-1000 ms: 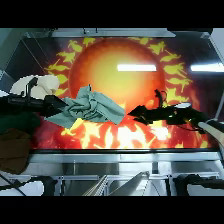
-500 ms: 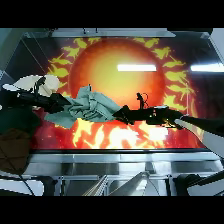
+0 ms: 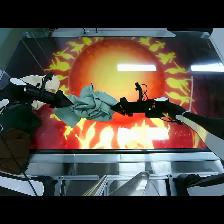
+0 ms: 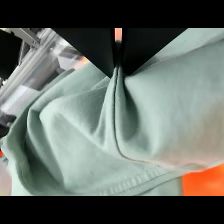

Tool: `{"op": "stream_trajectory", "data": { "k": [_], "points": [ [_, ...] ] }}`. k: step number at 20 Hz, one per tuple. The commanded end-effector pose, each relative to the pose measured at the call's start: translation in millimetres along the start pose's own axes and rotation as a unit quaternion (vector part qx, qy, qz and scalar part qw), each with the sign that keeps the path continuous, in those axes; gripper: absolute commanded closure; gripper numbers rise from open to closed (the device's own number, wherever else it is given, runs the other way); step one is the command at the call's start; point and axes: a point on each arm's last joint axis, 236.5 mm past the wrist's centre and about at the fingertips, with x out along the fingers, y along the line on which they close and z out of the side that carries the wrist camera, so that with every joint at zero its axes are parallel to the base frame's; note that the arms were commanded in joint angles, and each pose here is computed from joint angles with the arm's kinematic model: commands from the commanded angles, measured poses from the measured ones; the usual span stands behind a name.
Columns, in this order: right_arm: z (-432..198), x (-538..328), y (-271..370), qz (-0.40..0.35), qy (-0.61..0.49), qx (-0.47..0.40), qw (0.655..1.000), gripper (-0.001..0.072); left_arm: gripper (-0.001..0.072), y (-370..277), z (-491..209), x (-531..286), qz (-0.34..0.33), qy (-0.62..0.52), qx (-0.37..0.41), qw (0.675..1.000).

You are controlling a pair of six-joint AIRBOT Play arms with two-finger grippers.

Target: Fold the shirts.

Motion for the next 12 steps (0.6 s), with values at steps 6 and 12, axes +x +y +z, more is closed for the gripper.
{"op": "stream_trajectory", "data": {
  "k": [6, 12],
  "points": [
    [1, -121, 149, -0.006, -0.084, -0.247, 0.965, 0.0693, 0.0689, -183, -20, -90, -0.188, -0.07, 0.129, 0.971],
    [-88, -345, 388, 0.018, -0.4, -0.559, 0.726, 0.0693, 0.0678, -427, -145, -263, -0.275, -0.348, 0.408, 0.798]
  ]
}}
